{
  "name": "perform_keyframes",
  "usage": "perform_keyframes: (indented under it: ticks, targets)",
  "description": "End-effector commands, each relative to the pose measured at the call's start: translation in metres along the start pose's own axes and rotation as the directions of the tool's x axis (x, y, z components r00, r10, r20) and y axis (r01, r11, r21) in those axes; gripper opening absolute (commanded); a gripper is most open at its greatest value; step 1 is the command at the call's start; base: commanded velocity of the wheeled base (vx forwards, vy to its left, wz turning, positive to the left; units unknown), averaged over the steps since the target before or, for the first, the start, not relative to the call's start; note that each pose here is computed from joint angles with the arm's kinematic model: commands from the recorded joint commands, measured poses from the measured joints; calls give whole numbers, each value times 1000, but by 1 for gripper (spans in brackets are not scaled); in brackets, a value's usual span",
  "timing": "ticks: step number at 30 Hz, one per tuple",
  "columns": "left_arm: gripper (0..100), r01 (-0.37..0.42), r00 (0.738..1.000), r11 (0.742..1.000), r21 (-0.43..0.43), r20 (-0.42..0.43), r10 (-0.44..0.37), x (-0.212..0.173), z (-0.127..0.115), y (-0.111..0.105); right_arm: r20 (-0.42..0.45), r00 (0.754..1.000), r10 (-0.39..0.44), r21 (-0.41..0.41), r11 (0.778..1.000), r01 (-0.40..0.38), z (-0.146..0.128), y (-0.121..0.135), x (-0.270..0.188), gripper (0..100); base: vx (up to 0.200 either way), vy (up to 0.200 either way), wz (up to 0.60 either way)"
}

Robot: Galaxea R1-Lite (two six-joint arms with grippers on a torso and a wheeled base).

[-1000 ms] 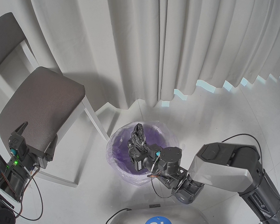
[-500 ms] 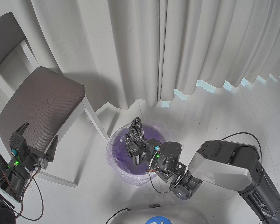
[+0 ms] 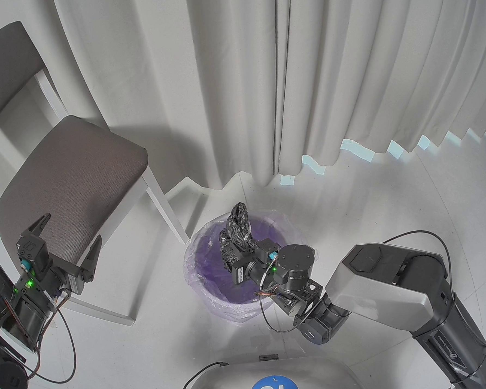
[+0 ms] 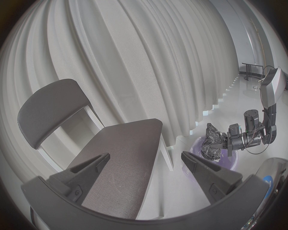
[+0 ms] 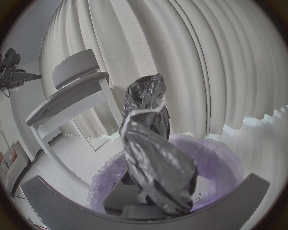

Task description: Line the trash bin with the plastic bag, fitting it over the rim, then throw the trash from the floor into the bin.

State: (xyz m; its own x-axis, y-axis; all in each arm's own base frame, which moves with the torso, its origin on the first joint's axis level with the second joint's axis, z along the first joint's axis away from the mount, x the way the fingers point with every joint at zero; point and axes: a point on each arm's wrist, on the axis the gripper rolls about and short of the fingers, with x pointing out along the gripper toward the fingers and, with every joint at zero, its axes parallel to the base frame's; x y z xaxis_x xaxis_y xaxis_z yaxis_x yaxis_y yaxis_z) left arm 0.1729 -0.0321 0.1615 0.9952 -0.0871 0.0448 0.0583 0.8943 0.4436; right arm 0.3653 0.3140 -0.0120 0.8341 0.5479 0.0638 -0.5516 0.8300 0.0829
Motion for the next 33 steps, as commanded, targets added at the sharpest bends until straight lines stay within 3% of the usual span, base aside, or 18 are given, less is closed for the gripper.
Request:
perform_keyframes:
  ticks: [1, 22, 28, 30, 31, 33]
  targets:
    - [100, 3, 1000, 1000, 0, -6, -3, 1, -1, -1, -3, 1000, -2, -1, 1000, 2, -3, -1, 0, 100, 0, 0, 0]
    - [100, 17, 1000, 1000, 1, -4, -17, 0, -2, -2, 3, 1000, -1, -2, 1000, 1, 4, -1, -3, 100, 0, 0, 0]
    - [100, 176, 983, 984, 3, 43, -176, -6, -6, -10, -13, 1000, -23, -79, 997, 21, 39, -11, -16, 100, 0, 0, 0]
    - [100, 197, 979, 980, 4, 52, -197, -6, -6, -10, -60, 998, -14, -106, 994, 8, 58, -19, -26, 100, 0, 0, 0]
    - [100, 216, 975, 976, -1, 51, -216, -7, -7, -13, -142, 990, 20, -115, 993, -37, 75, -27, -41, 100, 0, 0, 0]
    - [100, 232, 971, 973, -3, 49, -232, -8, -7, -16, -186, 982, 37, -119, 991, -59, 84, -33, -49, 100, 0, 0, 0]
